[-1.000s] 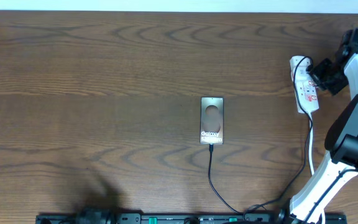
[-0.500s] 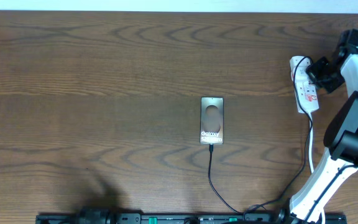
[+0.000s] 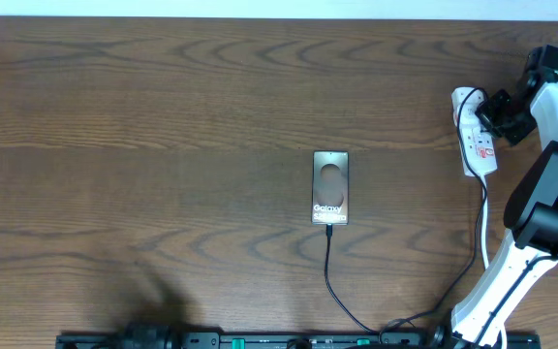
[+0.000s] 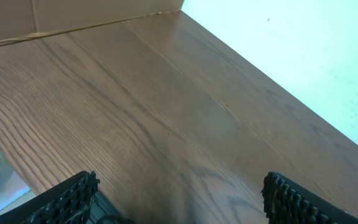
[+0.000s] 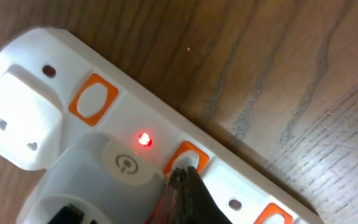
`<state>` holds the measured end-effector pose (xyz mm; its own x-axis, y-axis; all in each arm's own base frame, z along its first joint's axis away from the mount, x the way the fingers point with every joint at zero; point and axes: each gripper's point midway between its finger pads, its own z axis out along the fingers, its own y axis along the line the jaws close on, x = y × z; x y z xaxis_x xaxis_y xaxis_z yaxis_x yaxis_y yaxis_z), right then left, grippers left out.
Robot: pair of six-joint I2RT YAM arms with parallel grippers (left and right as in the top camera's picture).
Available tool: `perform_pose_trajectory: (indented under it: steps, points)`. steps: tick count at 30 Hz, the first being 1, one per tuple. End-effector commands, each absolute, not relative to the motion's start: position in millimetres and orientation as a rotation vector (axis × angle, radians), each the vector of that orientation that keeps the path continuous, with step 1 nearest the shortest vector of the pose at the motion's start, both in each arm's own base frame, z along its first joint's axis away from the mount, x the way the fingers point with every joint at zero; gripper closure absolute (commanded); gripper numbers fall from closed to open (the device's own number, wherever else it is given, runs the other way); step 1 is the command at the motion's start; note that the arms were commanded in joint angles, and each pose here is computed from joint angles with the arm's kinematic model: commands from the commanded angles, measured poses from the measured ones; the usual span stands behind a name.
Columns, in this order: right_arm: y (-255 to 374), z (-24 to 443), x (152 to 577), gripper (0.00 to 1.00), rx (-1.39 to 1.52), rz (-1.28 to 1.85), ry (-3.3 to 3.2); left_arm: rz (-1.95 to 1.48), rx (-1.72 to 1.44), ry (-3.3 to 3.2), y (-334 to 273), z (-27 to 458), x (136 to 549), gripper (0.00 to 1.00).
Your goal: Plug charger to phone and switch on socket
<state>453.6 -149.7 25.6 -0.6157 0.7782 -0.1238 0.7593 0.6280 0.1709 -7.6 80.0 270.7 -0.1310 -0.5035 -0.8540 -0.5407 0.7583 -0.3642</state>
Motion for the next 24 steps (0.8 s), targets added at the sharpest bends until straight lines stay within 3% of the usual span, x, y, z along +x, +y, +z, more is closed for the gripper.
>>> perform_pose_trajectory:
  steps: [1,4,9,14,17,22,23,24]
  points:
    - [-135,2,430,0.99,1.273,0.077,2.798,0.077,-0.864,1.748,81,271,-13,0.13]
    - [-161,26,416,0.99,1.281,-0.149,2.762,0.082,-0.871,1.744,81,271,-13,0.13]
    - [-211,107,389,0.99,1.404,-0.468,2.5,0.082,-0.871,1.744,81,271,-13,0.13]
    - [-226,203,368,0.99,1.437,-0.385,2.233,0.083,-0.871,1.744,81,271,-14,0.13]
    - [-204,271,362,0.99,1.363,-0.145,2.09,0.084,-0.873,1.743,81,271,-14,0.13]
    - [-132,439,343,0.99,0.937,0.29,1.726,0.084,-0.873,1.743,81,271,-14,0.13]
    - [-106,503,321,0.98,0.757,0.353,1.563,0.084,-0.873,1.743,81,271,-14,0.13]
    - [-92,535,302,0.97,0.678,0.364,1.476,0.084,-0.873,1.743,81,271,-14,0.13]
